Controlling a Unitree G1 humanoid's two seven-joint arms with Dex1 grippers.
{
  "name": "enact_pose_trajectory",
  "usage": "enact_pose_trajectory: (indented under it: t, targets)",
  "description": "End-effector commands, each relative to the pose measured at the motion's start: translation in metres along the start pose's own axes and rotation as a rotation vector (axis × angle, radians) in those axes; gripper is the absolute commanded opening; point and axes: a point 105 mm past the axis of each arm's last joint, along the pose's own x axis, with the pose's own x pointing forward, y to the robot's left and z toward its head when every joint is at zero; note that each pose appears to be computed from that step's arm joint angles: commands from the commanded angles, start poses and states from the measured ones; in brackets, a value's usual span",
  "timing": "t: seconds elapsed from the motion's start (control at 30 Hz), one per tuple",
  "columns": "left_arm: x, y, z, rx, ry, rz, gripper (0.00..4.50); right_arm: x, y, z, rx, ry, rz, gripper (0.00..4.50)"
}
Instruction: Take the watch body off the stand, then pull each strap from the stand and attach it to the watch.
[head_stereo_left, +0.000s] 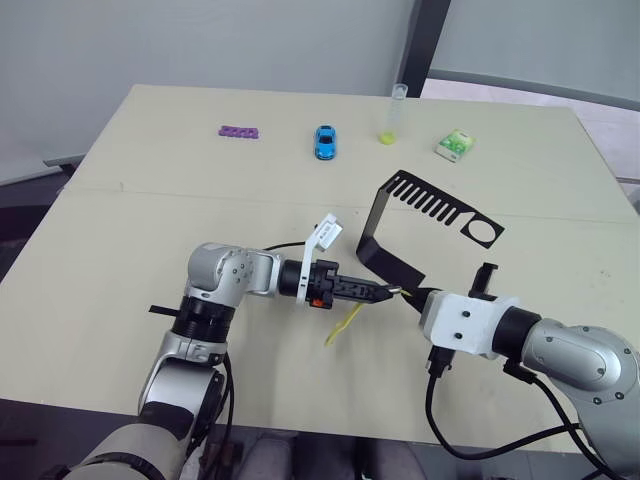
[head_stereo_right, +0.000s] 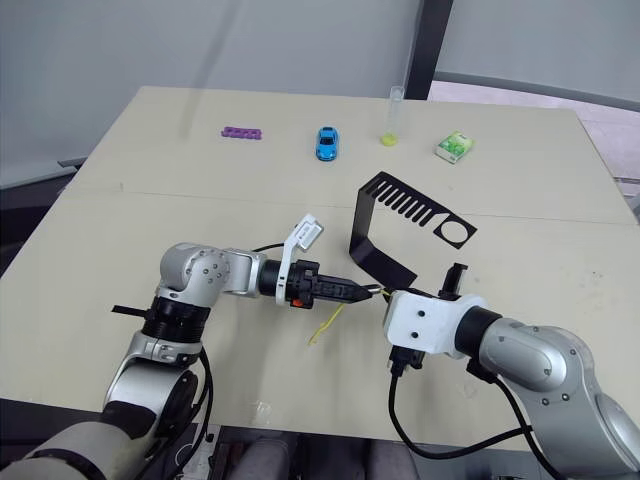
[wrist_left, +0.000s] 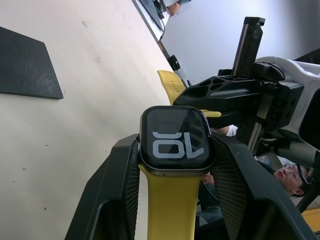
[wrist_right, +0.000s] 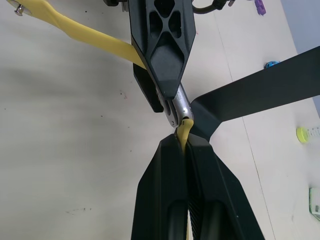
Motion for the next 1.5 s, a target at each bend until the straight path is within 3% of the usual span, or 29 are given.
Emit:
enact_pose_trajectory:
  t: [0.03,1.5]
  targets:
    - [0.0133,-0.0247,0.0050,0.061,0.013,-0.111,1.59,-0.0012,0.0029,0.0165,-0.037,-0.064,0.008,0.00]
    - [0.0165,-0.0301,0.0091,0.072,0.010,-0.134,1.59,-0.0007,-0.0025,0.0153,-0.029,-0.051,-0.008,0.00]
